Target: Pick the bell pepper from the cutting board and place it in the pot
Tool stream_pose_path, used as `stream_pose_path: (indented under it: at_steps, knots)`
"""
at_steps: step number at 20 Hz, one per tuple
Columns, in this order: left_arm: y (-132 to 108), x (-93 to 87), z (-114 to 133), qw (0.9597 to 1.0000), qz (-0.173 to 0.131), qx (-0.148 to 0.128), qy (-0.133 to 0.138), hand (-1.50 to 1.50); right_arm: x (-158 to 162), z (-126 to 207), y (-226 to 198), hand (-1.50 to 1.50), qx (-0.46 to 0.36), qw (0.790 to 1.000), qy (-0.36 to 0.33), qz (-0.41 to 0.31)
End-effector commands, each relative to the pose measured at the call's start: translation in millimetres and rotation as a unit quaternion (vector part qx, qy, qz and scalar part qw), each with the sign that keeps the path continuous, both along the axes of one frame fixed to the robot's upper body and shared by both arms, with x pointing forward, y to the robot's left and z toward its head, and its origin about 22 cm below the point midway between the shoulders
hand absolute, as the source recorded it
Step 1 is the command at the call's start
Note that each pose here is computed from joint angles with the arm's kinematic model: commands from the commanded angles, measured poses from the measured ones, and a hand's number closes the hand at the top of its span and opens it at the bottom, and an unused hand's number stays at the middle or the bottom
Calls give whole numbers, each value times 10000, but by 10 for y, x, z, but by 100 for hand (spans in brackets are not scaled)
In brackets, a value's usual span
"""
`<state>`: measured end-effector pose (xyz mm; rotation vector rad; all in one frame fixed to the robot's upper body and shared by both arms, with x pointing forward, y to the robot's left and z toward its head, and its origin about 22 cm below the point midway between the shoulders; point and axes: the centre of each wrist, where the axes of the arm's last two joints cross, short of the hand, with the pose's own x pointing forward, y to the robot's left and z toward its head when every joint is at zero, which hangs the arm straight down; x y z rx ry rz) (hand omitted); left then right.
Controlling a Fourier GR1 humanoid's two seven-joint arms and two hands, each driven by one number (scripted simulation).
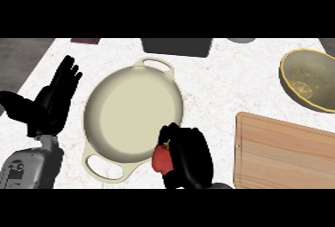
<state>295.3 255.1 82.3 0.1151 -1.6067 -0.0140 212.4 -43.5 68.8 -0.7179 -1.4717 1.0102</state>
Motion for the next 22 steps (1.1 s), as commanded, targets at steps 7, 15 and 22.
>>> stream_pose_path:
  at_steps: [7,15,22]
  knots:
    - [45,5,-52,9998,167,31,78,0,-108,544,362,150,1027,9701,-1715,-1380]
    - [-5,61,-44,9999,153,-18,50,0,-34,763,498,150,1052,9547,-1972,-1965]
    - [8,53,3,9997,191,93,-123,0,92,672,527,150,1313,9435,-1825,-2436]
